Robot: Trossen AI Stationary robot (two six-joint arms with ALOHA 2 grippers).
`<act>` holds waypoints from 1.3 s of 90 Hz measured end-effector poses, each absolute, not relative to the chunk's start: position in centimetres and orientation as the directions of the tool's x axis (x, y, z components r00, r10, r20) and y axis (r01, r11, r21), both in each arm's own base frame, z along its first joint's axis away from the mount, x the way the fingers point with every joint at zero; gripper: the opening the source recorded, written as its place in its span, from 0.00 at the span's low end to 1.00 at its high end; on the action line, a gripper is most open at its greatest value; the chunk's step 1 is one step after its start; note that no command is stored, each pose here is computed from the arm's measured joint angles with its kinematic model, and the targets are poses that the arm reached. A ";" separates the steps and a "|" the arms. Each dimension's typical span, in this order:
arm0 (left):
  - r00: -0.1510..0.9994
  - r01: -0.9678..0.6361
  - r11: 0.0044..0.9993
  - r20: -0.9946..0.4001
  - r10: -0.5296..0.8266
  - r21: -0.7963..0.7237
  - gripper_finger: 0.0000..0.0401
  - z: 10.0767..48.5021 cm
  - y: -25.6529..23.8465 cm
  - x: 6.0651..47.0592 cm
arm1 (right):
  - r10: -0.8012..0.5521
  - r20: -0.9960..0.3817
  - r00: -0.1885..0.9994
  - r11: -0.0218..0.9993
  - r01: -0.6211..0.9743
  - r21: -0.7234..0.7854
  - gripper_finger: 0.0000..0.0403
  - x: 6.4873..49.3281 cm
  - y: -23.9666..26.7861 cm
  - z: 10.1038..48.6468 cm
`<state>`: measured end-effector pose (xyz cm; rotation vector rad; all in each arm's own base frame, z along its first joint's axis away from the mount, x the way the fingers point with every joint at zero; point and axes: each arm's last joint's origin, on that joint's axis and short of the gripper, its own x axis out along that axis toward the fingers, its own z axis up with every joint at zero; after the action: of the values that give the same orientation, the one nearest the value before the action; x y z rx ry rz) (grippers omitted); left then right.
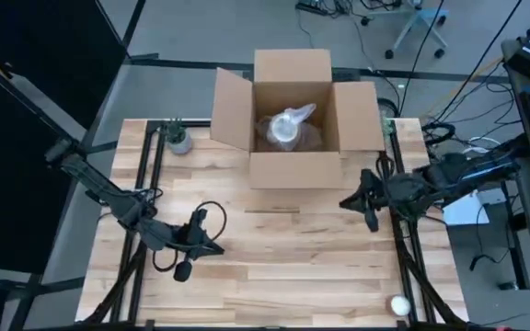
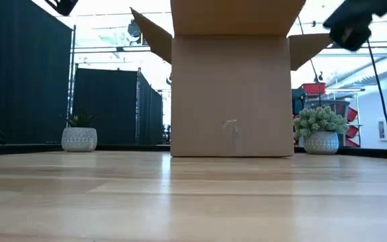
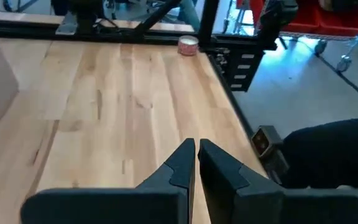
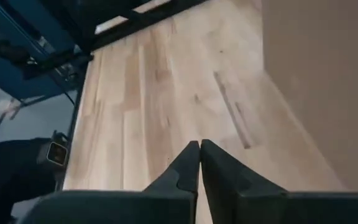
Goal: Wrap mug
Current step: Return to Home Position
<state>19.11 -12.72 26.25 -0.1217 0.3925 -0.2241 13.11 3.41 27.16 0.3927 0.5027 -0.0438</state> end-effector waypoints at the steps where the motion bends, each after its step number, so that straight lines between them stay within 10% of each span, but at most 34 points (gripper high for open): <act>1: 0.900 0.192 0.968 -0.363 -0.239 -0.161 0.03 26.2 -12.7 19.1 | 0.055 -0.474 0.879 0.926 0.133 0.354 0.00 13.1 3.4 27.0; 27: 0.875 0.259 0.954 -0.382 -0.298 -0.149 0.03 24.8 -10.8 20.1 | -0.054 -0.232 0.971 0.992 0.078 0.099 0.00 14.4 1.9 23.6; 83: 0.918 0.146 0.975 -0.344 -0.197 -0.167 0.03 22.5 -6.1 17.4 | -0.108 0.075 0.991 0.958 0.084 0.274 0.00 10.8 -0.5 21.1; 117: 0.915 0.013 0.995 -0.400 -0.054 -0.103 0.03 20.6 -5.4 16.2 | -0.155 0.112 0.982 0.983 0.142 0.119 0.00 10.0 -0.6 21.0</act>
<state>16.15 -5.37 20.60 -0.0987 0.4140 -0.0345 9.96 -0.64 21.02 0.1111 -0.1211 -0.1498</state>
